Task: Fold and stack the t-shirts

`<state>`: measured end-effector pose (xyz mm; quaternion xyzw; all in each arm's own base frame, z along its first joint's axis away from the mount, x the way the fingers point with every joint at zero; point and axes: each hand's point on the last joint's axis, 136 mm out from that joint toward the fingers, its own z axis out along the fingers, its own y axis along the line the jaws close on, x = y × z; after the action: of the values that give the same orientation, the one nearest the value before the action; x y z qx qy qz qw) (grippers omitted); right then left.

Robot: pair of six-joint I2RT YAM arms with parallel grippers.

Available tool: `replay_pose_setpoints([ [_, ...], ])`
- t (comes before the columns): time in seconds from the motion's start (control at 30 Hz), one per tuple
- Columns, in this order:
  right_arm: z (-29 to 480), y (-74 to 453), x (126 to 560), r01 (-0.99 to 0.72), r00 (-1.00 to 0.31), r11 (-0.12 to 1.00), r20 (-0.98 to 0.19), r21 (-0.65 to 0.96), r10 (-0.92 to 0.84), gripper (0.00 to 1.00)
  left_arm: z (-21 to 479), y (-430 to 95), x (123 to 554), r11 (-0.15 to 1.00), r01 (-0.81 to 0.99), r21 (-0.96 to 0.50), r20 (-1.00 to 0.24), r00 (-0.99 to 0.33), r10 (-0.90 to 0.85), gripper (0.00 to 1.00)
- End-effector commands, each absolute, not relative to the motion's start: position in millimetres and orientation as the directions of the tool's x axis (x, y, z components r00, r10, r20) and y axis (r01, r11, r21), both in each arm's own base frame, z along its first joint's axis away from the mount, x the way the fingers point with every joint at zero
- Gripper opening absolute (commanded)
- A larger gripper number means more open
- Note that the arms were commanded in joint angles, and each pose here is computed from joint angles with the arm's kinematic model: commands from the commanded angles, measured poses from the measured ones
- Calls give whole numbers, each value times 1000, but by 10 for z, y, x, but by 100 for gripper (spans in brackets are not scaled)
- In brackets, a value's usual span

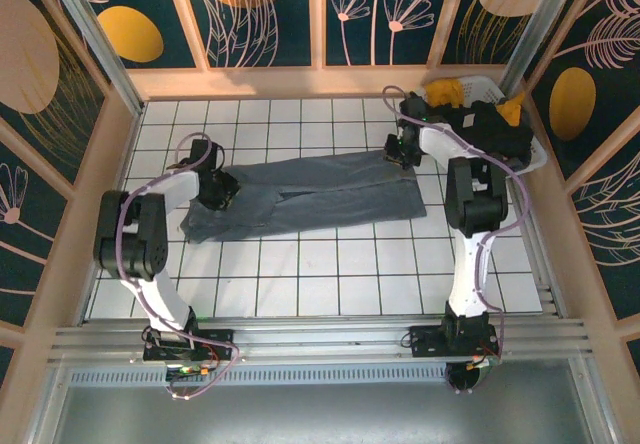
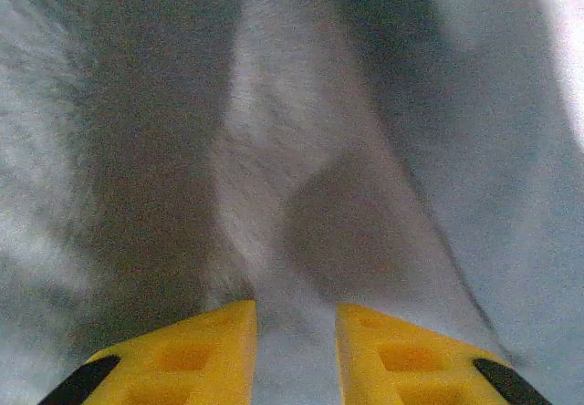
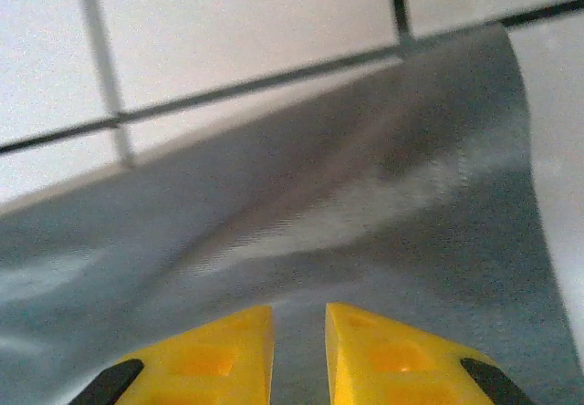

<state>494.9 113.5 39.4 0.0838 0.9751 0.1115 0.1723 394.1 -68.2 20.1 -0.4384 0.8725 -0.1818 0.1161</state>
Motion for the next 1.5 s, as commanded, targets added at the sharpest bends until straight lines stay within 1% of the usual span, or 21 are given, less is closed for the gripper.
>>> replay_pose_setpoints([
  [0.0, 207, 934, 4696, 144, -959, 984, -232, 103, 165, 23, 87, -743, 4175, 491, -750, -444, 6, -550, -835, 28],
  [0.13, 78, 875, 4316, 194, -966, 979, -161, 67, 203, 23, -16, -736, 4516, 526, -734, -429, -30, -571, -820, 28],
  [0.23, 60, 912, 3898, 232, -965, 971, -112, 64, 238, 23, 10, -865, 4928, 545, -681, -489, -55, -599, -799, 31],
  [0.33, 80, 1069, 3389, 254, -964, 964, -63, 78, 259, 23, 49, -1205, 5400, 553, -588, -590, -56, -653, -755, 31],
  [0.43, 91, 1381, 2864, 264, -964, 955, 3, 139, 266, 23, 55, -1647, 5838, 550, -493, -675, -68, -700, -711, 31],
  [0.53, 133, 1791, 2416, 277, -961, 928, 82, 249, 265, 25, 69, -2194, 6185, 503, -399, -766, -51, -743, -667, 31],
  [0.6, 161, 2099, 2198, 278, -960, 900, 138, 336, 245, 27, 142, -2547, 6377, 465, -337, -819, -50, -765, -642, 31],
  [0.67, 200, 2399, 2030, 285, -955, 864, 196, 416, 221, 28, 216, -2886, 6516, 404, -278, -871, -42, -779, -625, 32],
  [0.73, 264, 2619, 1970, 286, -955, 836, 213, 469, 208, 30, 264, -3084, 6600, 332, -248, -910, -17, -778, -628, 33],
  [0.83, 409, 2784, 2023, 271, -962, 819, 176, 506, 209, 36, 418, -3216, 6673, 254, -208, -945, -4, -767, -641, 36],
  [0.9, 526, 2776, 2074, 258, -966, 824, 135, 504, 219, 41, 620, -3234, 6699, 242, -172, -955, -25, -765, -644, 39],
  [1.0, 734, 2637, 2112, 238, -969, 840, 54, 487, 243, 48, 1050, -3230, 6686, 254, -116, -960, -76, -767, -637, 48],
  [1.07, 834, 2467, 2080, 230, -966, 855, 0, 465, 260, 51, 1361, -3186, 6624, 304, -81, -949, -135, -767, -627, 54],
  [1.13, 866, 2271, 2005, 224, -963, 870, -39, 439, 268, 53, 1605, -3131, 6494, 365, -58, -929, -193, -766, -613, 55],
  [1.2, 809, 2063, 1894, 222, -963, 890, -54, 399, 265, 53, 1731, -3081, 6277, 434, -50, -899, -240, -774, -586, 55],
  [1.3, 669, 1839, 1689, 201, -974, 923, -34, 328, 224, 54, 1707, -2987, 5786, 537, -77, -840, -261, -810, -525, 55],
  [1.37, 566, 1752, 1553, 185, -981, 938, -2, 292, 194, 54, 1536, -2908, 5354, 612, -116, -782, -239, -852, -466, 55],
  [1.47, 460, 1722, 1418, 154, -988, 947, 38, 282, 150, 55, 1151, -2708, 4527, 749, -172, -640, -181, -913, -365, 53],
])
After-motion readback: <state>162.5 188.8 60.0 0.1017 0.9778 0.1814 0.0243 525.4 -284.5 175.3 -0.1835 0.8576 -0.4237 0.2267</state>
